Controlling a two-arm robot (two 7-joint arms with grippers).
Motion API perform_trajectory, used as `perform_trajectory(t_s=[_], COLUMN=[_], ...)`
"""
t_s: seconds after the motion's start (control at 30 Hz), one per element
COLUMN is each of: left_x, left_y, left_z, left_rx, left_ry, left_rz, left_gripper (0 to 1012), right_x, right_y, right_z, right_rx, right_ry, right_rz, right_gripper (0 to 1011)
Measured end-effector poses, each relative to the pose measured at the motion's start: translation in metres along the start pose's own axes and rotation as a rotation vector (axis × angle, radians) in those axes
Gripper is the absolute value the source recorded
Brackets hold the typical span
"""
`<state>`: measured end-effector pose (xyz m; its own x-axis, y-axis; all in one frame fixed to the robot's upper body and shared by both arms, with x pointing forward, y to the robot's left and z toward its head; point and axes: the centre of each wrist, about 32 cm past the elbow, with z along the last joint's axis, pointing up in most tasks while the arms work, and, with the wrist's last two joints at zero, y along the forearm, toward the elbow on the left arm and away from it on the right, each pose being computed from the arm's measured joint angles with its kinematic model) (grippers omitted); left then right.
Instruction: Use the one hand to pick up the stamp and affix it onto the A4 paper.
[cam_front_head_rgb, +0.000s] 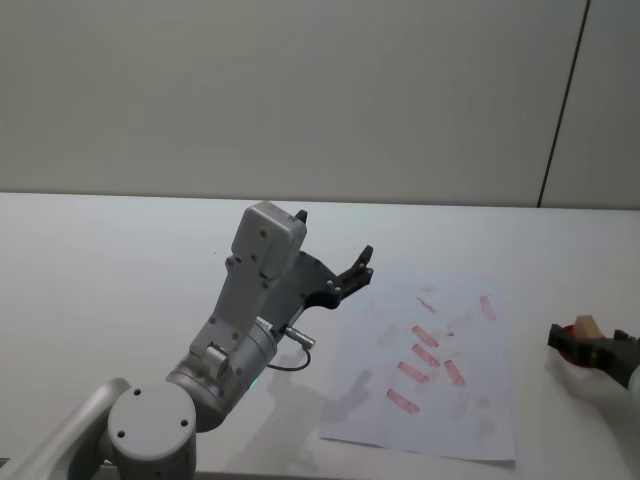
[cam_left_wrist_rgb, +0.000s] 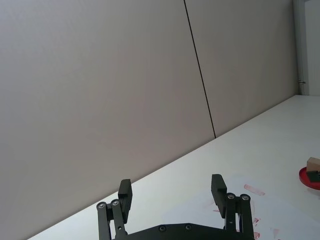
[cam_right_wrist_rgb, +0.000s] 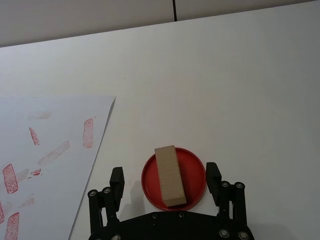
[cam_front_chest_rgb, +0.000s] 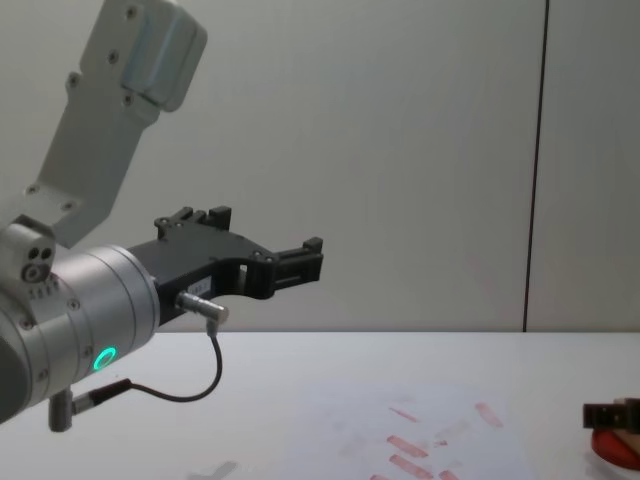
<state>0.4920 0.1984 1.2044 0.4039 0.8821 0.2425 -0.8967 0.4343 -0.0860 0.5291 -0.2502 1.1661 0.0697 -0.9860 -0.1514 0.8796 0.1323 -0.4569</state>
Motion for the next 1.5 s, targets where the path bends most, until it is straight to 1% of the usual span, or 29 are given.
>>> perform_trajectory(t_s=[0.3, 0.4, 0.47, 0.53, 0.63, 0.67, 0.7, 0.73, 0.77, 0.8, 0.83, 0.87, 0.9, 0.93, 0.97, 1.03, 1.17, 1.2, 1.23, 1.5], left_x=[0.0, 0.0, 0.0, 0.0, 0.0, 0.0, 0.0, 0.0, 0.0, 0.0, 0.0, 0.0, 0.0, 0.0, 0.0, 0.0, 0.0, 0.0, 0.0, 0.0], left_y=[0.0, 0.0, 0.0, 0.0, 0.0, 0.0, 0.0, 0.0, 0.0, 0.0, 0.0, 0.0, 0.0, 0.0, 0.0, 0.0, 0.0, 0.0, 0.0, 0.0], left_z=[0.0, 0.0, 0.0, 0.0, 0.0, 0.0, 0.0, 0.0, 0.0, 0.0, 0.0, 0.0, 0.0, 0.0, 0.0, 0.0, 0.0, 0.0, 0.0, 0.0], left_rx=[0.0, 0.0, 0.0, 0.0, 0.0, 0.0, 0.0, 0.0, 0.0, 0.0, 0.0, 0.0, 0.0, 0.0, 0.0, 0.0, 0.0, 0.0, 0.0, 0.0], left_ry=[0.0, 0.0, 0.0, 0.0, 0.0, 0.0, 0.0, 0.0, 0.0, 0.0, 0.0, 0.0, 0.0, 0.0, 0.0, 0.0, 0.0, 0.0, 0.0, 0.0], left_rz=[0.0, 0.0, 0.0, 0.0, 0.0, 0.0, 0.0, 0.0, 0.0, 0.0, 0.0, 0.0, 0.0, 0.0, 0.0, 0.0, 0.0, 0.0, 0.0, 0.0], left_gripper=[1002, 1002, 1002, 1002, 1002, 1002, 1002, 1002, 1002, 1002, 1002, 1002, 1002, 1002, 1002, 1002, 1002, 1002, 1002, 1002], right_x=[-0.0006, -0.0007, -0.0007, -0.0008, -0.0008, -0.0008, -0.0008, -0.0008, -0.0009, -0.0009, -0.0009, -0.0009, -0.0009, -0.001, -0.001, -0.001, -0.0011, -0.0011, -0.0011, -0.0011], right_y=[0.0013, 0.0015, 0.0016, 0.0018, 0.0019, 0.0019, 0.0019, 0.002, 0.002, 0.0021, 0.0021, 0.0021, 0.0021, 0.0022, 0.0022, 0.0022, 0.0023, 0.0023, 0.0023, 0.0024], right_z=[-0.0012, -0.0014, -0.0015, -0.0016, -0.0017, -0.0017, -0.0017, -0.0017, -0.0017, -0.0017, -0.0017, -0.0017, -0.0017, -0.0018, -0.0018, -0.0019, -0.002, -0.002, -0.0021, -0.0022], right_rx=[-0.003, -0.003, -0.003, -0.004, -0.003, -0.003, -0.003, -0.003, -0.003, -0.003, -0.003, -0.003, -0.003, -0.003, -0.003, -0.004, -0.004, -0.004, -0.004, -0.005], right_ry=[0.007, 0.008, 0.008, 0.009, 0.009, 0.009, 0.01, 0.01, 0.01, 0.01, 0.01, 0.011, 0.011, 0.011, 0.011, 0.011, 0.012, 0.012, 0.012, 0.012], right_rz=[-0.005, -0.005, -0.005, -0.006, -0.006, -0.006, -0.007, -0.007, -0.007, -0.007, -0.007, -0.007, -0.007, -0.007, -0.007, -0.007, -0.008, -0.008, -0.008, -0.008], right_gripper=[998, 950, 911, 832, 782, 731, 731, 684, 664, 600, 561, 561, 484, 484, 423, 389, 249, 249, 217, 217])
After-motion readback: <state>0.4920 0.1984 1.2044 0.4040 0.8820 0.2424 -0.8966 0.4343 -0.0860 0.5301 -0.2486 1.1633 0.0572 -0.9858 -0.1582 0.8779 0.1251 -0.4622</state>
